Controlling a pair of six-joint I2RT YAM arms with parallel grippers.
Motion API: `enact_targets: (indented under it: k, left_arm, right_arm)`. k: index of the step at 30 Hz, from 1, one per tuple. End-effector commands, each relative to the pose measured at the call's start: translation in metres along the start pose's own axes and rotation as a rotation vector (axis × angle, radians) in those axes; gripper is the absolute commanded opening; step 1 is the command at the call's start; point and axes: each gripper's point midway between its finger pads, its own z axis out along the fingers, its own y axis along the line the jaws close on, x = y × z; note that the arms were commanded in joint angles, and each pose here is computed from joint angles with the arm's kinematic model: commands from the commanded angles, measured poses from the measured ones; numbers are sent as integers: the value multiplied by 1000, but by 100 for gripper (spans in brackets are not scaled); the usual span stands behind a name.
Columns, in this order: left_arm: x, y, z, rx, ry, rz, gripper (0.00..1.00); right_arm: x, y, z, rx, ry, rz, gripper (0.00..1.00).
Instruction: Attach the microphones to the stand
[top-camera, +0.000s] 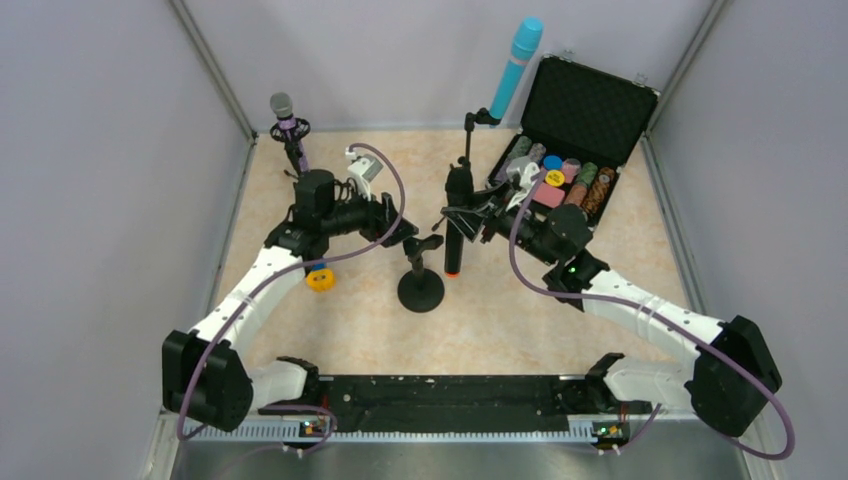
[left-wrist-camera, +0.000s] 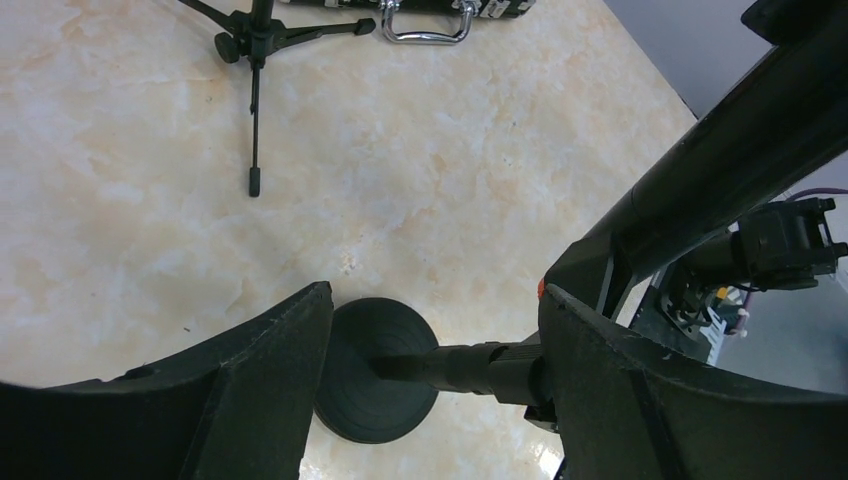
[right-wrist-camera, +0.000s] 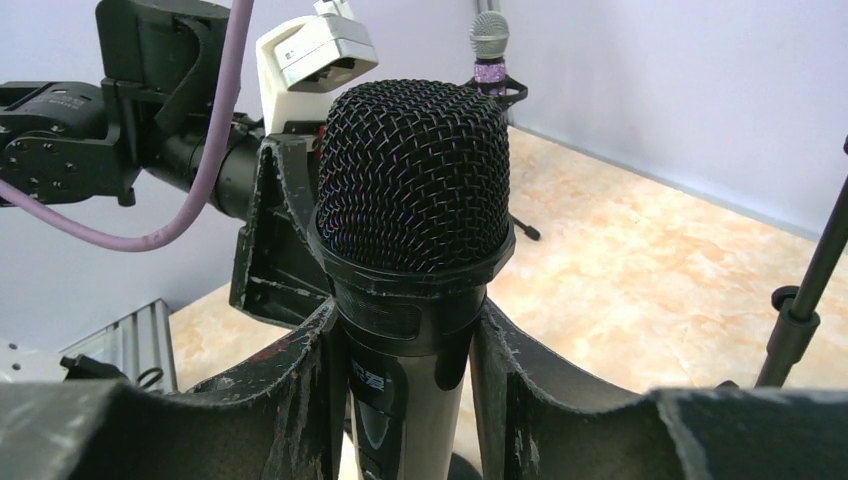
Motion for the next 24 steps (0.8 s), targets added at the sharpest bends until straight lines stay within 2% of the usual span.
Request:
enact_targets:
  k: [1,7,13,24]
  left_arm:
    - [-3,1,-7,-26,-28,45,80]
    - [-27,3,-14,-82,-112,85,89]
    - [-60,-23,-28,-17,-266,188,94]
    - [-26,-53,-33,181,-243,340,96]
  right_arm:
    - [-48,12,3,-19,-138,-64,0]
    - [-38,12,-11,-14,-119,-87,0]
    - [-28,-3,-12,67,-75,-68,0]
    - [-27,-14,-13,123,-67,-74,0]
